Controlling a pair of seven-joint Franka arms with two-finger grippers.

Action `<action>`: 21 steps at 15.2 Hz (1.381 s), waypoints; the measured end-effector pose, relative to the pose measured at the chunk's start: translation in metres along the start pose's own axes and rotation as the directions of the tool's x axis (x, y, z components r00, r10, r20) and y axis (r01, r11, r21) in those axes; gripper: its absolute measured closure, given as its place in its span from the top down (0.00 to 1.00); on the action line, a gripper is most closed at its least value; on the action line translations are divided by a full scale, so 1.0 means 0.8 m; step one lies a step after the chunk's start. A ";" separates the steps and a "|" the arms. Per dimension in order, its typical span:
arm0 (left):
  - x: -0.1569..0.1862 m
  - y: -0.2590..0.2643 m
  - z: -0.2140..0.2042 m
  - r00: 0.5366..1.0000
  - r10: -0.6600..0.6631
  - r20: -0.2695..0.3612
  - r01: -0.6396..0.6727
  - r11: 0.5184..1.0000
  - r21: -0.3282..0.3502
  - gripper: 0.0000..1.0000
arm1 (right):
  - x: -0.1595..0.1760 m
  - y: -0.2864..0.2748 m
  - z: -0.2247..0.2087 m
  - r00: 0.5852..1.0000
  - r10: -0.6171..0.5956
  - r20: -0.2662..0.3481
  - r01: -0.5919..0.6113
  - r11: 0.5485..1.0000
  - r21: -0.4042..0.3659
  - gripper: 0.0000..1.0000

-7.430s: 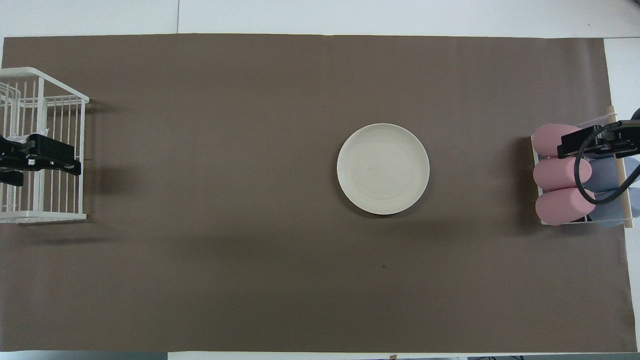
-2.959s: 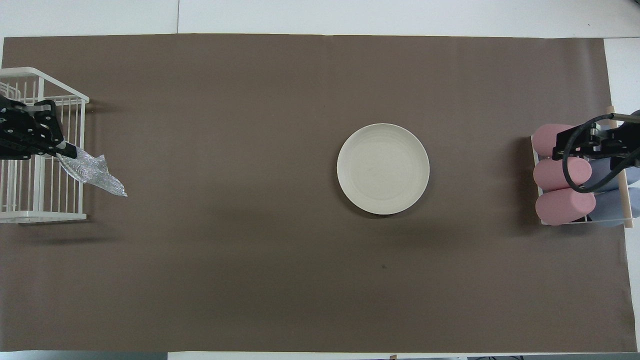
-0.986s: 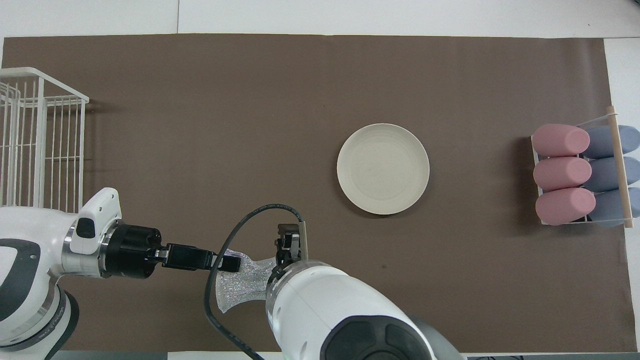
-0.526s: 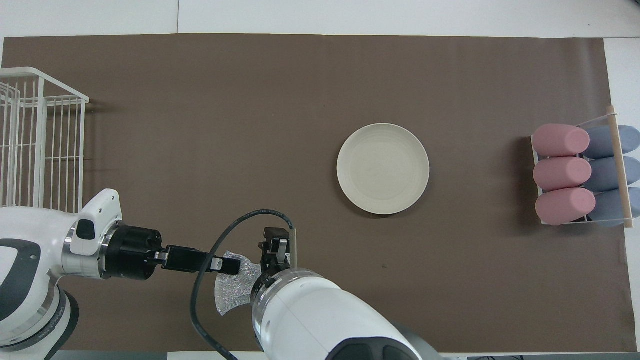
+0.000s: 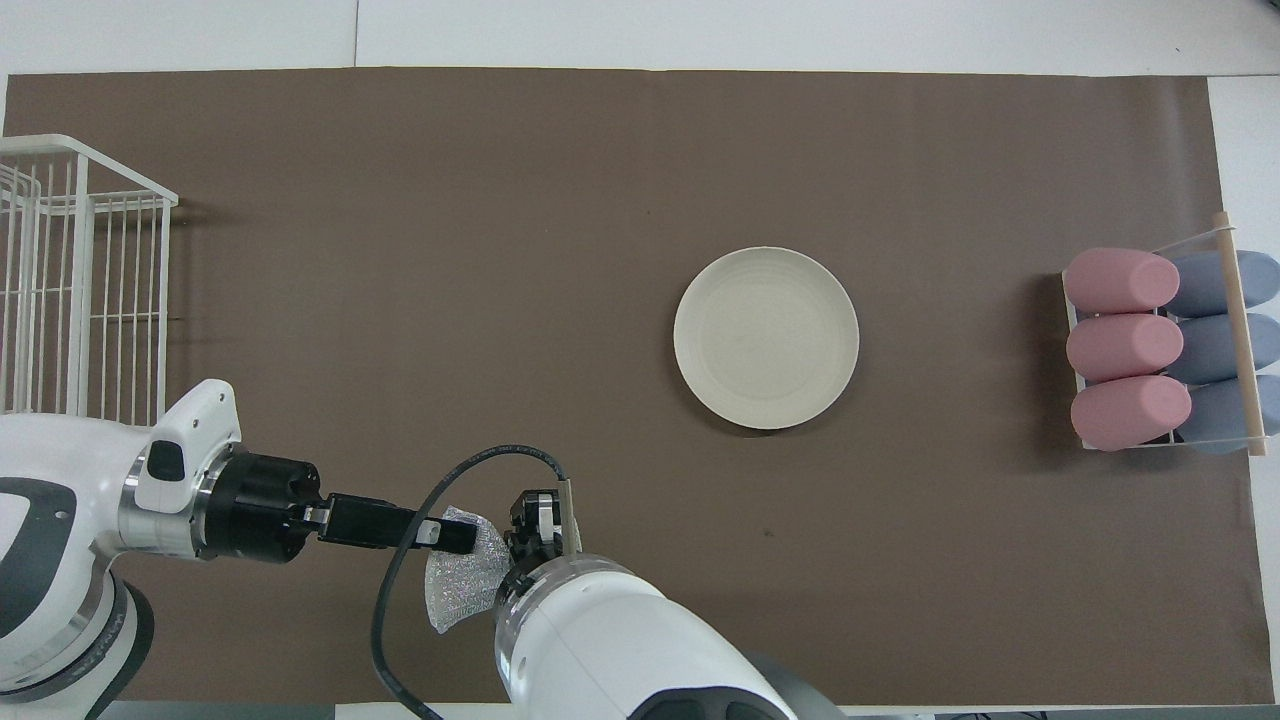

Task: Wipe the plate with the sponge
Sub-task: 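Grasp the sponge held by the left gripper with the right gripper, then carry the sponge onto the plate with the right gripper while the left gripper releases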

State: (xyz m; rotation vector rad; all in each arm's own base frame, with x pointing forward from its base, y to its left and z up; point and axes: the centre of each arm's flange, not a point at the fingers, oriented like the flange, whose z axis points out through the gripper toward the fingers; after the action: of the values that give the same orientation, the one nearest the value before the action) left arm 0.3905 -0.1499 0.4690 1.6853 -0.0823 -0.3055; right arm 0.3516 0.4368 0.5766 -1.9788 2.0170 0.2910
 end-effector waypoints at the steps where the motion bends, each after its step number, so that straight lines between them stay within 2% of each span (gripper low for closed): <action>1: 0.000 0.000 0.000 1.000 0.000 0.001 0.000 1.000 0.002 0.04 | 0.000 0.000 -0.001 1.000 -0.009 0.000 0.009 1.000 0.001 0.26; 3: -0.001 -0.001 0.001 1.000 0.000 0.007 -0.001 1.000 0.005 0.04 | 0.001 -0.001 -0.001 1.000 -0.016 0.000 0.016 1.000 0.002 0.13; 5: -0.001 -0.001 0.002 1.000 0.002 0.008 -0.002 1.000 0.007 0.04 | 0.001 -0.001 -0.001 1.000 -0.022 -0.001 0.022 1.000 0.003 0.11; 6: -0.001 -0.001 0.003 1.000 0.003 0.011 -0.003 1.000 0.012 0.10 | 0.001 -0.001 0.000 1.000 -0.031 -0.004 0.031 1.000 0.003 0.10; 11: -0.003 -0.004 0.002 1.000 0.000 0.023 -0.001 0.999 0.045 0.62 | 0.019 -0.019 0.001 0.994 -0.100 -0.049 0.101 0.994 0.032 0.10; 13: -0.004 -0.006 0.001 1.000 -0.003 0.031 0.001 0.997 0.072 0.86 | 0.044 -0.041 0.002 0.984 -0.160 -0.071 0.163 0.986 0.035 0.10; 14: -0.004 -0.006 -0.001 0.999 -0.004 0.038 0.001 0.995 0.099 0.96 | 0.069 -0.061 0.007 0.972 -0.215 -0.090 0.218 0.975 0.030 0.10; 15: -0.004 -0.007 -0.004 0.999 -0.007 0.038 0.002 0.992 0.127 1.00 | 0.101 -0.086 0.015 0.960 -0.261 -0.105 0.265 0.964 0.030 0.10; 17: 0.000 -0.012 -0.013 1.000 -0.014 0.017 0.010 0.976 0.217 1.00 | 0.171 -0.137 0.049 0.942 -0.312 -0.122 0.319 0.947 0.040 0.10; 21: 0.005 -0.022 -0.034 1.000 -0.025 -0.006 0.025 0.901 0.432 1.00 | 0.256 -0.185 0.155 0.923 -0.369 -0.114 0.374 0.927 0.032 0.10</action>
State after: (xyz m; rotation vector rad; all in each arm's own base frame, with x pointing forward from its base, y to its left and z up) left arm 0.3987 -0.1222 0.4543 2.1305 -0.1362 -0.3229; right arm 0.5067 0.2838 0.3989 -2.3291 1.6346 0.0456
